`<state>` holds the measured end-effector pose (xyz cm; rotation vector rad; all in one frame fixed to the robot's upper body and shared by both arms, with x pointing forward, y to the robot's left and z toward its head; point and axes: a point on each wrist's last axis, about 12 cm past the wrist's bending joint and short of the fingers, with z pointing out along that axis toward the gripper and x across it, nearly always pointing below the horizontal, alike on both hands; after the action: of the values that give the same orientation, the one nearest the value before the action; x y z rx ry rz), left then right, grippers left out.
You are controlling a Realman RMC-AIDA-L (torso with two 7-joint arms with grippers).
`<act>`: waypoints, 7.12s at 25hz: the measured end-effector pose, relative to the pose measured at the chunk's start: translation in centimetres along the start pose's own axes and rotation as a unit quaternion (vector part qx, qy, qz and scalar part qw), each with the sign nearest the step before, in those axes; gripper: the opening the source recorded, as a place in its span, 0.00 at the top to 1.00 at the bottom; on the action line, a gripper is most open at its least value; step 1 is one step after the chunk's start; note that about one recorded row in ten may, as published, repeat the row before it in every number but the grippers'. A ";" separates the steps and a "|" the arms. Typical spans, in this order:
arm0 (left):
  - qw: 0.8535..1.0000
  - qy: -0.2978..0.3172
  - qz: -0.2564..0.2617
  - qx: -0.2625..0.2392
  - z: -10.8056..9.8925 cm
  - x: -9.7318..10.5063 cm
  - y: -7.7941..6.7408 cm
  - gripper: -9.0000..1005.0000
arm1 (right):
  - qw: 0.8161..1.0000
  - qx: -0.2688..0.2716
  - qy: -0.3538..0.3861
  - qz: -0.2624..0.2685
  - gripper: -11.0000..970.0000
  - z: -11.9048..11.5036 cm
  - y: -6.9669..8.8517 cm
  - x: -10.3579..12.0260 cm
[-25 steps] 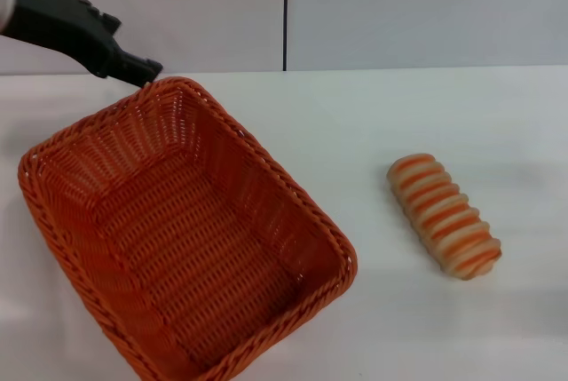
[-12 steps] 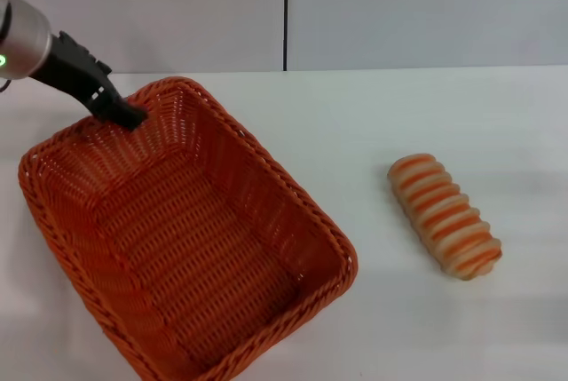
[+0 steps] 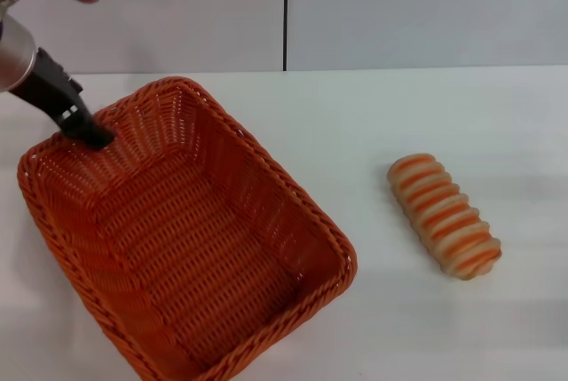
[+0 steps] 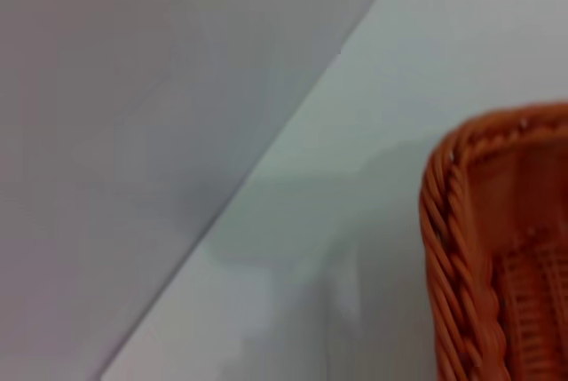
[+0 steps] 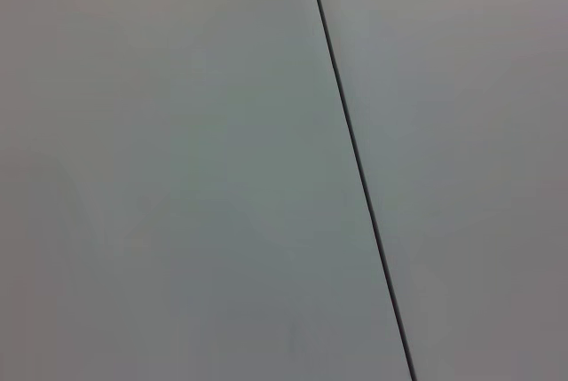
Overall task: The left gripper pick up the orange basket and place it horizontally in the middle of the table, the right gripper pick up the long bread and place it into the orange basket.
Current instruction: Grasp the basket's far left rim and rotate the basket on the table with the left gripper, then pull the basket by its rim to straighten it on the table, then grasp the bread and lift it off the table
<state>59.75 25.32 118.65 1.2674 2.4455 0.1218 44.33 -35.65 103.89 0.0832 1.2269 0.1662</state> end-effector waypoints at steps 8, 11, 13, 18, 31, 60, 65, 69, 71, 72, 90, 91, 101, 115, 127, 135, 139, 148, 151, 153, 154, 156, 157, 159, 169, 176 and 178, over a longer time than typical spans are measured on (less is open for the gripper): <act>1.000 0.020 -0.001 0.019 0.5 0.6 -0.4 0.21 | 1.000 -0.004 -0.001 0.004 0.41 0.4 0.2 0.1; 1.000 0.022 0.000 0.022 0.7 0.6 -0.6 0.21 | 1.000 -0.006 -0.002 0.004 0.41 0.7 0.3 0.1; 0.999 0.024 0.001 0.024 0.8 0.6 -0.8 0.21 | 1.000 -0.006 -0.003 0.004 0.41 0.9 0.3 0.1; 0.999 0.014 -0.001 0.032 1.4 0.5 -1.0 0.21 | 1.000 -0.008 -0.006 0.005 0.41 1.2 0.5 0.1; 0.999 0.009 -0.011 0.040 2.4 0.3 -1.3 0.50 | 1.000 -0.006 0.002 0.005 0.41 1.4 0.5 0.4; 0.921 -0.057 -0.385 -0.005 -1.0 5.8 -0.5 0.78 | 0.996 -0.082 -0.016 -0.019 0.41 3.7 1.0 -0.6; 0.902 -0.100 -0.411 0.085 -1.9 7.9 -4.1 0.80 | 0.995 -0.100 -0.012 -0.015 0.41 4.3 1.6 -0.4; 0.894 -0.121 -0.419 0.104 -1.9 8.2 -5.0 0.81 | 0.994 -0.109 -0.010 -0.012 0.41 4.6 2.0 -0.3; 0.884 -0.130 -0.435 0.113 -1.6 9.1 -5.6 0.82 | 0.993 -0.115 -0.008 -0.011 0.41 4.7 2.2 -0.2; 0.882 -0.131 -0.439 0.114 -1.4 9.4 -5.8 0.82 | 0.993 -0.118 -0.007 -0.011 0.41 4.7 2.3 -0.2; 0.854 -0.125 -0.480 0.160 1.2 9.9 -5.3 0.74 | 0.993 -0.117 0.006 -0.015 0.41 4.2 1.7 -0.1; 0.854 -0.125 -0.480 0.160 1.2 9.9 -5.3 0.74 | 0.993 -0.117 0.006 -0.015 0.41 4.2 1.7 -0.1; 0.845 -0.169 -0.482 0.159 -0.4 10.6 -3.0 0.36 | 0.993 -0.114 0.004 -0.015 0.41 4.1 1.7 -0.1; 0.744 -0.527 -0.385 0.142 -2.2 16.9 -0.4 0.20 | 0.986 -0.123 0.071 0.086 0.41 3.6 -1.7 -2.3; 0.679 -0.670 -0.301 -0.002 1.2 19.6 -3.5 0.21 | 0.873 -0.177 0.434 0.137 0.41 7.7 -3.5 -9.2; 0.669 -0.675 -0.311 -0.025 3.3 19.6 -5.5 0.21 | 0.713 -0.203 0.656 0.144 0.41 10.9 -1.7 -10.6; 0.668 -0.675 -0.314 -0.023 3.8 19.4 -6.0 0.21 | 0.693 -0.222 0.665 0.167 0.41 11.2 -0.7 -9.8; 0.669 -0.678 -0.304 -0.025 3.8 18.9 -5.7 0.22 | 0.648 -0.221 0.692 0.230 0.41 10.9 0.7 -5.6; 0.669 -0.679 -0.302 -0.031 3.7 18.9 -5.5 0.22 | 0.639 -0.207 0.702 0.236 0.41 11.0 1.0 -4.8; 0.670 -0.679 -0.299 -0.033 3.7 18.9 -5.4 0.22 | 0.635 -0.204 0.705 0.241 0.41 11.1 1.3 -4.3; 0.670 -0.679 -0.299 -0.033 3.7 18.9 -5.4 0.22 | 0.635 -0.204 0.705 0.241 0.41 11.1 1.3 -4.3; 0.671 -0.678 -0.298 -0.035 3.7 18.8 -5.4 0.22 | 0.629 -0.204 0.708 0.247 0.41 11.3 1.7 -3.7; 0.671 -0.678 -0.298 -0.035 3.7 18.8 -5.3 0.22 | 0.627 -0.202 0.710 0.248 0.41 11.4 1.9 -3.4; 0.671 -0.678 -0.298 -0.036 3.7 18.8 -5.3 0.22 | 0.624 -0.197 0.715 0.248 0.41 11.6 2.2 -2.7; 0.670 -0.678 -0.300 -0.042 3.6 19.1 -5.3 0.22 | 0.602 -0.180 0.744 0.225 0.41 12.6 4.2 -0.7; 0.670 -0.680 -0.296 -0.042 3.6 18.8 -5.0 0.22 | 0.596 -0.164 0.758 0.210 0.41 12.9 4.7 -0.1; 0.670 -0.680 -0.296 -0.042 3.6 18.8 -5.0 0.22 | 0.596 -0.161 0.758 0.210 0.41 12.9 4.8 0.2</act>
<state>47.46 37.10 108.57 0.1443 1.2766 -0.6503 56.12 -30.60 108.76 -0.1404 2.8790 1.0394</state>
